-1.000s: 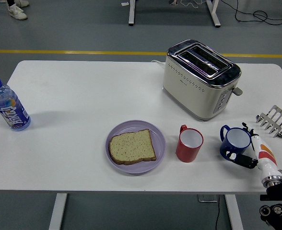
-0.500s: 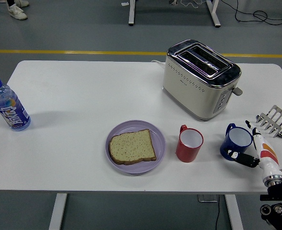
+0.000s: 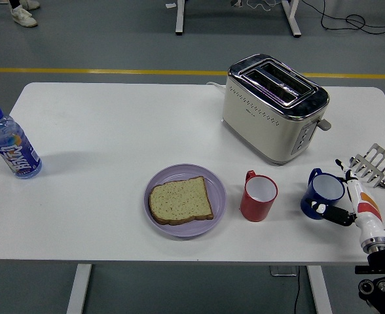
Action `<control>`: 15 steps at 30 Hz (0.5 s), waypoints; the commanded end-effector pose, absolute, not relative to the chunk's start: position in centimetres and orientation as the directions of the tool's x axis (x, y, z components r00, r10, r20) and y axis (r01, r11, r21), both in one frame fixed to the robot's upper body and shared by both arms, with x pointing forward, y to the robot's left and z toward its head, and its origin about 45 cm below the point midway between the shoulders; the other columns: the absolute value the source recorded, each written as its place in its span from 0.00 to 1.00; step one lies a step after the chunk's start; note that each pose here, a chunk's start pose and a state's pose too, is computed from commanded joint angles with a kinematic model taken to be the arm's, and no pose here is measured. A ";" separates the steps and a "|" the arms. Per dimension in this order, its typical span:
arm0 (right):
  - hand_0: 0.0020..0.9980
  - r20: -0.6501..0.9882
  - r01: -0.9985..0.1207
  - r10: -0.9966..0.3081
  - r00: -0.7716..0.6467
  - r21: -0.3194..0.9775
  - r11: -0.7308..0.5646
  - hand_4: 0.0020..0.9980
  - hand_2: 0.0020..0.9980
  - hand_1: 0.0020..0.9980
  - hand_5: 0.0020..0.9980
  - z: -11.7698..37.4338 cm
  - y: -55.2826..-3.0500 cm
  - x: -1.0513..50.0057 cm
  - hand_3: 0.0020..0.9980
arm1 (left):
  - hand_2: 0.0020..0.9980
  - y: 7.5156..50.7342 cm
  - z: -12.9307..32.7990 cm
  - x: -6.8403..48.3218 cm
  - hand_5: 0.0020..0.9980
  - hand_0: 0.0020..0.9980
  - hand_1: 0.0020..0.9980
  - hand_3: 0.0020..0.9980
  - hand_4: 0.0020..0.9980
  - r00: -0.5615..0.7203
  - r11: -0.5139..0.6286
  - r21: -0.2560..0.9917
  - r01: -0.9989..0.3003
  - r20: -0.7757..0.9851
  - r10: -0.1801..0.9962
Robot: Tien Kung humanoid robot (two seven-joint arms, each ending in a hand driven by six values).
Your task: Pick up the cup,pour liquid into bread,place the cup on the desk
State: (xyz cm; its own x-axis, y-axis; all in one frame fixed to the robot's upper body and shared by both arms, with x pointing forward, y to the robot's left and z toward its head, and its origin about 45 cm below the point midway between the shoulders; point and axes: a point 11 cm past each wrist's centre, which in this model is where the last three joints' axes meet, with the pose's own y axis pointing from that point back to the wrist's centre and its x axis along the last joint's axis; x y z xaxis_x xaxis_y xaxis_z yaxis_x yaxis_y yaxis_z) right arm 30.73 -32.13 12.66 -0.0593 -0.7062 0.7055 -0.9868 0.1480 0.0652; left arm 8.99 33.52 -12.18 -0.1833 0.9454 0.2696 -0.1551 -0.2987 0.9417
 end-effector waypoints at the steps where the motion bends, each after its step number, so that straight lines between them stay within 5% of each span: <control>1: 0.91 0.703 -0.987 -0.708 -0.063 0.061 0.149 0.98 1.00 0.83 0.19 12.8 -32.1 30.7 1.00 | 0.70 33.5 -12.2 9.0 1.00 0.69 0.70 0.56 0.25 -0.183 -0.299 0.942 -0.155 0.270 0.945; 15: 0.89 0.593 -0.979 -0.780 -0.199 -0.080 0.189 0.96 0.96 0.80 0.20 17.3 -32.6 31.2 0.98 | 0.70 33.5 -12.2 9.1 1.00 0.69 0.70 0.56 0.25 -0.187 -0.299 0.941 -0.157 0.269 0.945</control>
